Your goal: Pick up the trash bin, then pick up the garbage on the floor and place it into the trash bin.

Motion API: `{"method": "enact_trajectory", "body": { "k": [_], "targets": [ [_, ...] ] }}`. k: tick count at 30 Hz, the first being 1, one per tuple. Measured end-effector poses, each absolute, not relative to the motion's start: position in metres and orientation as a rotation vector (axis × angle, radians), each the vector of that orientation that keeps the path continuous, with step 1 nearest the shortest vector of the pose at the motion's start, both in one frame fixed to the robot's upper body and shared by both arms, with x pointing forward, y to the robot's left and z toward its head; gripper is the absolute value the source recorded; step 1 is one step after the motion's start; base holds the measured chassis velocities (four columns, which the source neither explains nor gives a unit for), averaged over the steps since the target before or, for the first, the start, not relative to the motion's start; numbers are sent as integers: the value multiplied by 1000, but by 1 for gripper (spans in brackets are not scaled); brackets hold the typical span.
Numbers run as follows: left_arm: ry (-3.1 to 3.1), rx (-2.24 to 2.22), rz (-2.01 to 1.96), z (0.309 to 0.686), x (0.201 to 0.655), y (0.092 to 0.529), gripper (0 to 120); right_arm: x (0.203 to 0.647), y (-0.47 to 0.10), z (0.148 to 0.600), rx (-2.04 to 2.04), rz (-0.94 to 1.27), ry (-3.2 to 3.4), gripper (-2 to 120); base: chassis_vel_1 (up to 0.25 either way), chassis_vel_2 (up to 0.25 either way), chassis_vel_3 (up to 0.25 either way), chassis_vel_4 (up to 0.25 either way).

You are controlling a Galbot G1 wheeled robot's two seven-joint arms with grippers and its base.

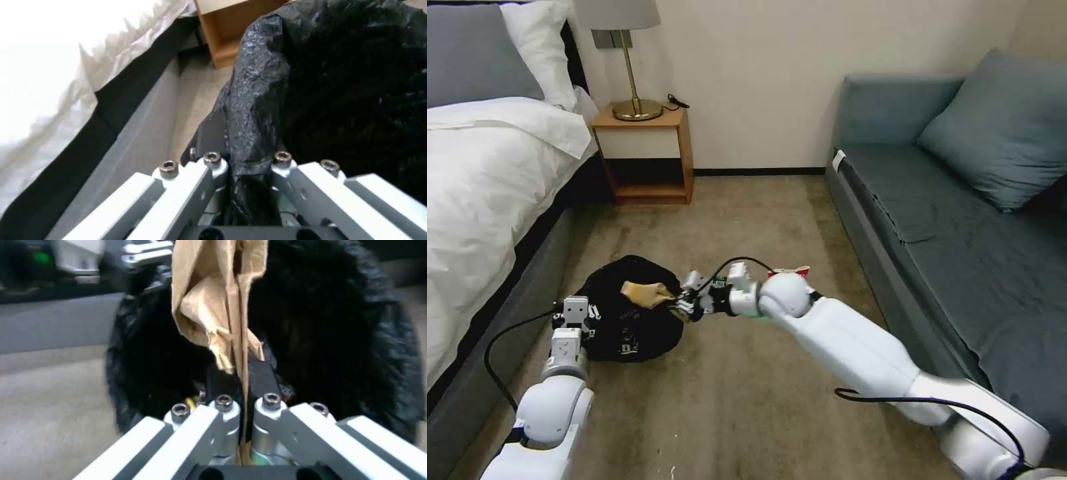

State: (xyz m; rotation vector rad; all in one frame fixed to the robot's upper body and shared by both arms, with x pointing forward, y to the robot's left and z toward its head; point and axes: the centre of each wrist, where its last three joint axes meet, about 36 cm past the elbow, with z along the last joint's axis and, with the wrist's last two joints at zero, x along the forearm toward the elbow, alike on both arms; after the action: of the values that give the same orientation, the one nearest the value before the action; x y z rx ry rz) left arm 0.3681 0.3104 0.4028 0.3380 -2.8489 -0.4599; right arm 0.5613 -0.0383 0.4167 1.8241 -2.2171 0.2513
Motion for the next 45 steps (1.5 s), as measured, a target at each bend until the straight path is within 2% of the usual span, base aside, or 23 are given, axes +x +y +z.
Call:
{"method": "enact_trajectory", "body": {
  "k": [9, 10, 11, 13, 14, 16, 17, 19, 21, 22, 23, 25, 27, 29, 31, 33, 35, 36, 37, 45],
  "targets": [
    [-2846, 286, -429, 403, 365, 290, 4, 565, -30, 381, 1703, 226, -2289, 0, 0, 0, 0, 0],
    [-2846, 282, -427, 404, 365, 289, 4, 563, -30, 376, 1678, 225, -2298, 7, 0, 0, 0, 0],
    [-2846, 282, -427, 404, 365, 289, 4, 563, -30, 376, 1678, 225, -2298, 7, 0, 0, 0, 0],
    [-2849, 283, -427, 406, 366, 288, 4, 562, -32, 372, 1659, 225, -2310, 17, 0, 0, 0, 0],
    [-2849, 283, -427, 406, 366, 288, 4, 562, -32, 372, 1659, 225, -2310, 17, 0, 0, 0, 0],
    [-2850, 284, -427, 406, 367, 288, 4, 561, -34, 370, 1641, 223, -2324, 29, 0, 0, 0, 0],
    [-2850, 284, -427, 406, 367, 288, 4, 561, -34, 370, 1641, 223, -2324, 29, 0, 0, 0, 0],
    [-2845, 284, -424, 407, 368, 288, 4, 558, -37, 374, 1616, 210, -2334, 40, 0, 0, 0, 0],
    [-2846, 284, -423, 407, 368, 288, 4, 556, -37, 375, 1605, 206, -2342, 42, 0, 0, 0, 0],
    [-2842, 291, -423, 406, 369, 291, 4, 551, -37, 374, 1571, 189, -2368, 51, 0, 0, 0, 0],
    [-2842, 291, -423, 406, 369, 291, 4, 551, -37, 374, 1571, 189, -2368, 51, 0, 0, 0, 0],
    [-2836, 298, -422, 402, 369, 295, 4, 547, -40, 372, 1556, 176, -2378, 60, 0, 0, 0, 0],
    [-2834, 302, -420, 401, 369, 296, 4, 545, -41, 372, 1555, 173, -2382, 64, 0, 0, 0, 0],
    [-2830, 322, -414, 396, 369, 302, 4, 537, -52, 373, 1534, 163, -2408, 78, 0, 0, 0, 0],
    [-2828, 328, -411, 395, 369, 303, 4, 536, -55, 373, 1527, 158, -2416, 79, 0, 0, 0, 0],
    [-2824, 341, -397, 392, 368, 306, 4, 532, -74, 377, 1487, 131, -2463, 90, 0, 0, 0, 0],
    [-2824, 342, -395, 392, 367, 306, 4, 532, -77, 377, 1480, 127, -2473, 92, 0, 0, 0, 0],
    [-2823, 345, -384, 391, 366, 307, 4, 533, -91, 376, 1441, 109, -2518, 98, 0, 0, 0, 0],
    [-2823, 347, -382, 391, 366, 307, 4, 533, -95, 376, 1425, 103, -2532, 99, 0, 0, 0, 0],
    [-2833, 368, -372, 396, 363, 309, 4, 538, -152, 357, 1197, 112, -2631, 100, 0, 0, 0, 0]
  ]
}}
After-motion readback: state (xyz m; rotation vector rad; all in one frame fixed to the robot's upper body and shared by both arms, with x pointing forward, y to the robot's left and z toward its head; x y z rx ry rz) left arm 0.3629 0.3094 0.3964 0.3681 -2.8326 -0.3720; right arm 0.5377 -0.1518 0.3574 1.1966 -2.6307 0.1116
